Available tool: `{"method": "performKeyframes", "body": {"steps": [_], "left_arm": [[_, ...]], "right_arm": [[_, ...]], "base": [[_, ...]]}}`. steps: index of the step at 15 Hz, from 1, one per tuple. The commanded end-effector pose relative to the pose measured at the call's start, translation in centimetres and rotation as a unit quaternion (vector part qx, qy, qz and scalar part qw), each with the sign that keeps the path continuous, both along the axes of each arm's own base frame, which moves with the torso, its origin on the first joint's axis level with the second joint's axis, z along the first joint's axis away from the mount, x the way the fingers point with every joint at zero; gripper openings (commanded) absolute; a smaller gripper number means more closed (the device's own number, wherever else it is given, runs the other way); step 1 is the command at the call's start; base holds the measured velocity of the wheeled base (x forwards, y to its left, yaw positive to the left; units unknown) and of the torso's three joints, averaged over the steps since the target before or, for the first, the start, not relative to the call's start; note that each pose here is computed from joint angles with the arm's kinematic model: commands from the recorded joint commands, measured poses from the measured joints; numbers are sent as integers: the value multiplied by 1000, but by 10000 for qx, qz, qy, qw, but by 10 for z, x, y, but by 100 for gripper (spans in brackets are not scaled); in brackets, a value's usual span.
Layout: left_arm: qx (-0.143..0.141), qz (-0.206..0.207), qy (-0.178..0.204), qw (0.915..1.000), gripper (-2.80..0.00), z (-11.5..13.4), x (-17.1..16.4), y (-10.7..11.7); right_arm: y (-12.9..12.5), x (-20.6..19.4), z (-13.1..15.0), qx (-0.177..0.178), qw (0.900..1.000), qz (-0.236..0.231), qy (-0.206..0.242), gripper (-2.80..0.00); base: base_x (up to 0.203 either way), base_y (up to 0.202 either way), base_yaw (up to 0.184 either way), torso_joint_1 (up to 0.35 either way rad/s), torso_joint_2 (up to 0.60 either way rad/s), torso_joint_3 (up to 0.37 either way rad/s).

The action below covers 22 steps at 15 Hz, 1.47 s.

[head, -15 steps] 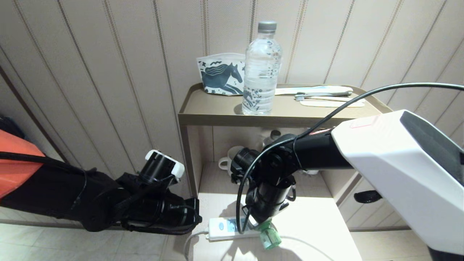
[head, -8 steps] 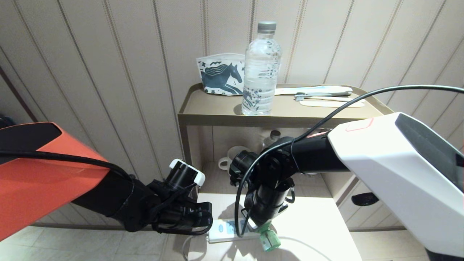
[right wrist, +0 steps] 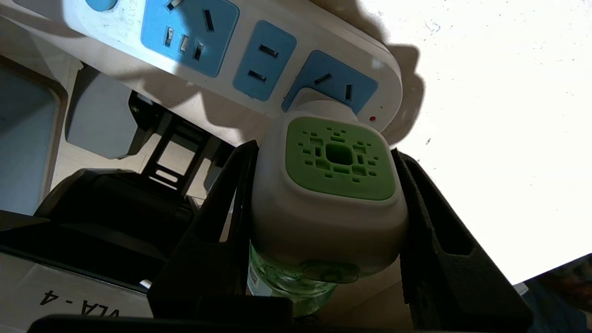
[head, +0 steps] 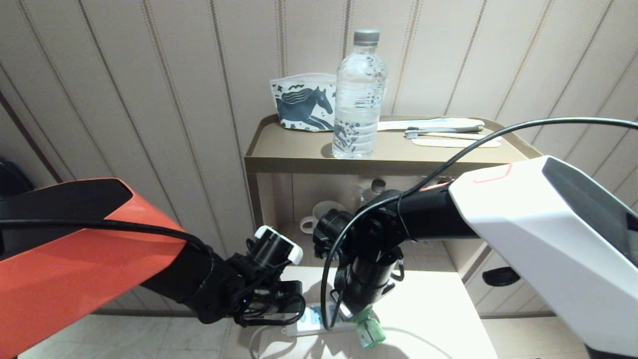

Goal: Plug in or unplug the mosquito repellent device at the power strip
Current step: Hold the socket with your left hand and unplug it with your right hand

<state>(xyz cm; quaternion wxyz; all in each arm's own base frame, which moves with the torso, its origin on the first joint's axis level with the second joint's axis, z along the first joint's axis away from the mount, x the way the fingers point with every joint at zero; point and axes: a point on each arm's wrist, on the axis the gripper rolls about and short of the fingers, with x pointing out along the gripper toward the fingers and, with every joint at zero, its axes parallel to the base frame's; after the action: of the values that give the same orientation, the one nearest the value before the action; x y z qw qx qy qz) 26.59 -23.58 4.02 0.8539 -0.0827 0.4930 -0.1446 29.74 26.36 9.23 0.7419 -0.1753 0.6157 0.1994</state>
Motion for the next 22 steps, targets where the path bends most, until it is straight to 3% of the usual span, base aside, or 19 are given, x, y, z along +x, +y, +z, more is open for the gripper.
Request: {"method": "performKeyframes", "body": {"steps": [1, 4, 9, 13, 17, 20, 22], "left_arm": [[55, -26, 64, 10000, -280, -6, -2, -3], [-28, -117, -33, 9999, -280, 1, -6, -9], [-617, -190, -134, 9978, -280, 23, -18, -41], [-403, -349, 48, 9986, -280, 1, -26, -55], [-265, -379, 71, 9989, -280, -1, -27, -53], [0, -389, 285, 9988, -280, -1, -32, -57], [125, -253, 136, 9995, -280, -2, -32, -56]], "right_arm": [[0, -2, -1, -28, 10000, 9, 39, -280], [-1, -2, -2, -44, 10000, -7, 56, -280], [-1, -1, -4, -30, 10000, -49, 75, -280], [0, 1, -7, -16, 10000, -49, 59, -280], [0, 2, -7, 6, 10000, -58, 45, -280], [-1, 3, -4, 52, 9999, -91, -4, -280], [-2, 4, -3, 89, 9999, -99, -46, -280]], "base": [[0, 0, 0, 0, 0, 0], [0, 0, 0, 0, 0, 0], [0, 0, 0, 0, 0, 0], [0, 0, 0, 0, 0, 0], [0, 0, 0, 0, 0, 0], [0, 0, 0, 0, 0, 0], [0, 0, 0, 0, 0, 0]]}}
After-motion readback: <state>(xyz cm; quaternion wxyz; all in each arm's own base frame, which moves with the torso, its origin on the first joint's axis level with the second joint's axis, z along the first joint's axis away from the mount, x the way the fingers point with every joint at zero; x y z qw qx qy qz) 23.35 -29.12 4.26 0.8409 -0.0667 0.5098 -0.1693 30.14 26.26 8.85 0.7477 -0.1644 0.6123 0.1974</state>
